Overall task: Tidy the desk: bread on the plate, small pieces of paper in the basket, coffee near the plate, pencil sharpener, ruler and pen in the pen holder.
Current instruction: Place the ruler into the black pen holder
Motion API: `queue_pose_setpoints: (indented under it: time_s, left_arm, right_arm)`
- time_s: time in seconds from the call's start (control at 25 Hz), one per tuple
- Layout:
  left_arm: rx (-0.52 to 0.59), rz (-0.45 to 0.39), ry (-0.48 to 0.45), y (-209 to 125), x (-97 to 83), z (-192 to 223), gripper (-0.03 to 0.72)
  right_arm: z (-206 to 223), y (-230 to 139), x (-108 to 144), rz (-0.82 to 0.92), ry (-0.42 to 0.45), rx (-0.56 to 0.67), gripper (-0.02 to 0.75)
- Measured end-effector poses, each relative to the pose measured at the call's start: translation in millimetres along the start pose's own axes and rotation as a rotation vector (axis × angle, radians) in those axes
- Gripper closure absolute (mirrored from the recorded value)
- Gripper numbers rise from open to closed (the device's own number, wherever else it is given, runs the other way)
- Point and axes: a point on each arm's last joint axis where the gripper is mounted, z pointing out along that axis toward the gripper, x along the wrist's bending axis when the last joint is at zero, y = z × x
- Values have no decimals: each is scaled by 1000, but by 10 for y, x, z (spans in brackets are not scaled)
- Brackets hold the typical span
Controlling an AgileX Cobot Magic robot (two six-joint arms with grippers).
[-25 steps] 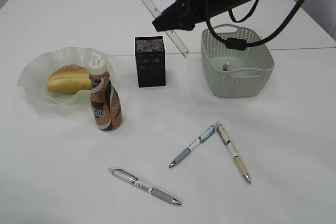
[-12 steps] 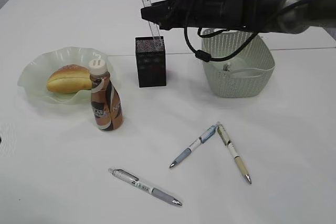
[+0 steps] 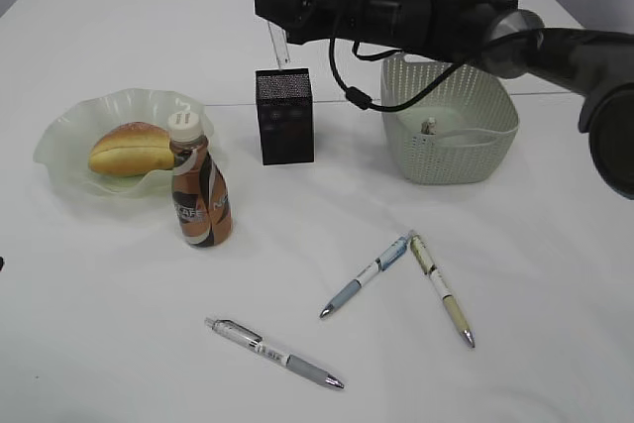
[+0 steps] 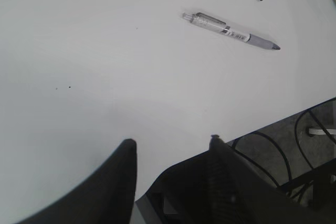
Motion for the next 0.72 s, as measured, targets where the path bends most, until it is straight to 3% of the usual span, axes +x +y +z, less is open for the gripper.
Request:
queue_pose_setpoints:
  time_s: [0.48, 0.72]
  left_arm:
    - [-12, -1, 0, 11, 0, 0, 365]
    - [-20, -1, 1, 19, 1, 0, 371]
  right_arm:
    - [68, -427, -13, 62, -25, 58, 466]
    - [101, -461, 20, 65, -25, 66, 396]
